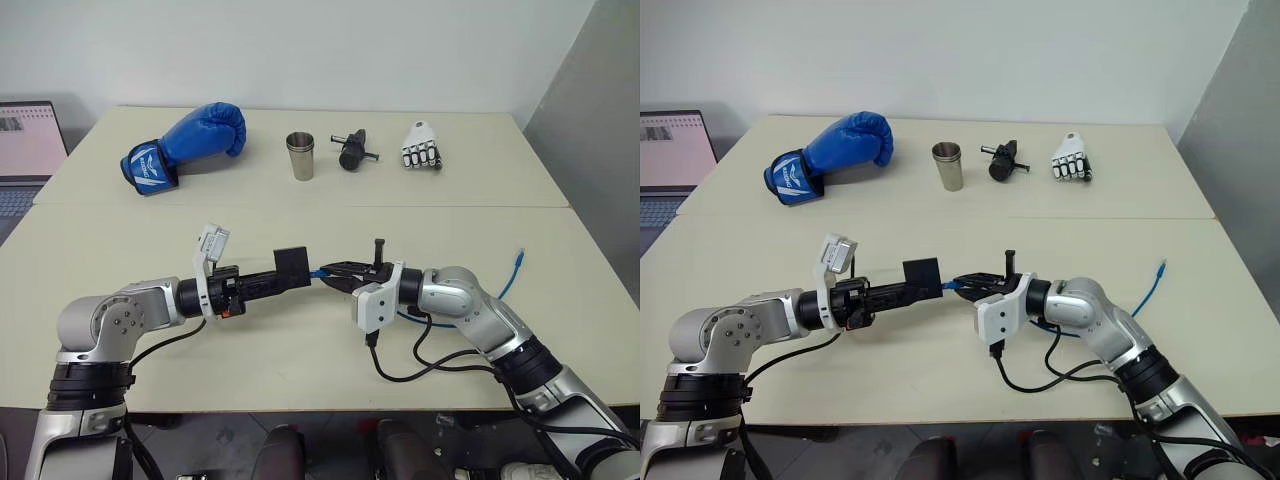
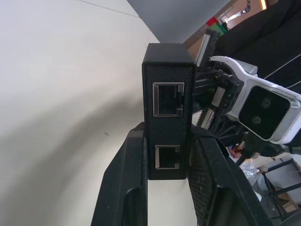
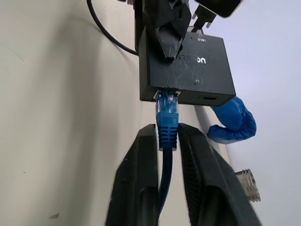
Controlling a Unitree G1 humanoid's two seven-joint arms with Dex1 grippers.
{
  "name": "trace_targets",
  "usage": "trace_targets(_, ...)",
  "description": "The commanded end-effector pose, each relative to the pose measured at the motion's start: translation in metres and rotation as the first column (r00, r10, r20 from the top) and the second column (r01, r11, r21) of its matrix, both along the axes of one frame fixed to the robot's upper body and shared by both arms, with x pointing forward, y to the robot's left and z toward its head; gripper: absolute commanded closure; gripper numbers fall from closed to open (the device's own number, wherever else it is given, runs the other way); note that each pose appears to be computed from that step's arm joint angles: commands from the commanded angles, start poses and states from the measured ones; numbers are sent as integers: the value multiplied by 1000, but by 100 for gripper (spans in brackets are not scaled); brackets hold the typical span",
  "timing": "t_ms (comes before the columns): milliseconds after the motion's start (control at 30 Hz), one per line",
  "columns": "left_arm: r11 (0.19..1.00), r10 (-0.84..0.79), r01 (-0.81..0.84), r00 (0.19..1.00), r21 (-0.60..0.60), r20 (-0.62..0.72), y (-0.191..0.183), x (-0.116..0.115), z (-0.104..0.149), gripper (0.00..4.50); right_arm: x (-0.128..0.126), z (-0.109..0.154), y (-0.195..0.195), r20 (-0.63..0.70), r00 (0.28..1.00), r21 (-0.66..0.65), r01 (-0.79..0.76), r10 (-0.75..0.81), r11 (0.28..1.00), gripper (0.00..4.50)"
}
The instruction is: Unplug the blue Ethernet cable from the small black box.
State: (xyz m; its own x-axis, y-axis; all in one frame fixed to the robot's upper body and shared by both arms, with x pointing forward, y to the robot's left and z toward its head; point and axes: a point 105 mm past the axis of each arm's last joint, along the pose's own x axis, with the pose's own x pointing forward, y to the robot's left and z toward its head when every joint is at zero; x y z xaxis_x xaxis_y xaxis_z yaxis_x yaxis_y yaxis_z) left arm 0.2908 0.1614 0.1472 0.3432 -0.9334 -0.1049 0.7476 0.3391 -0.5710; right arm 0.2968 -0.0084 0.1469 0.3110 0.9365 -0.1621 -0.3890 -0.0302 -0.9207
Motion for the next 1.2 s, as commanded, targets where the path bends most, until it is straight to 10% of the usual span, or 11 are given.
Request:
trace_targets(33, 1000, -21, 21, 999, 1, 42, -3, 1, 8, 372, -6, 9, -4, 21, 999, -16, -27, 27, 1000, 264)
trace_targets(233, 989, -124, 116, 989, 96, 82, -3, -6, 5, 372, -30, 25, -16, -292, 953, 90, -57, 81, 994, 235)
trace_targets(500, 977, -197, 176, 961, 119, 192, -3, 0, 19, 372, -30, 32, -22, -794, 597, 276, 187, 114, 943, 235)
trace_targets(1200, 958, -287, 273, 925, 90, 248, -14, -7, 36, 372, -23, 33, -8, -939, 249, 308, 295, 239, 905, 235)
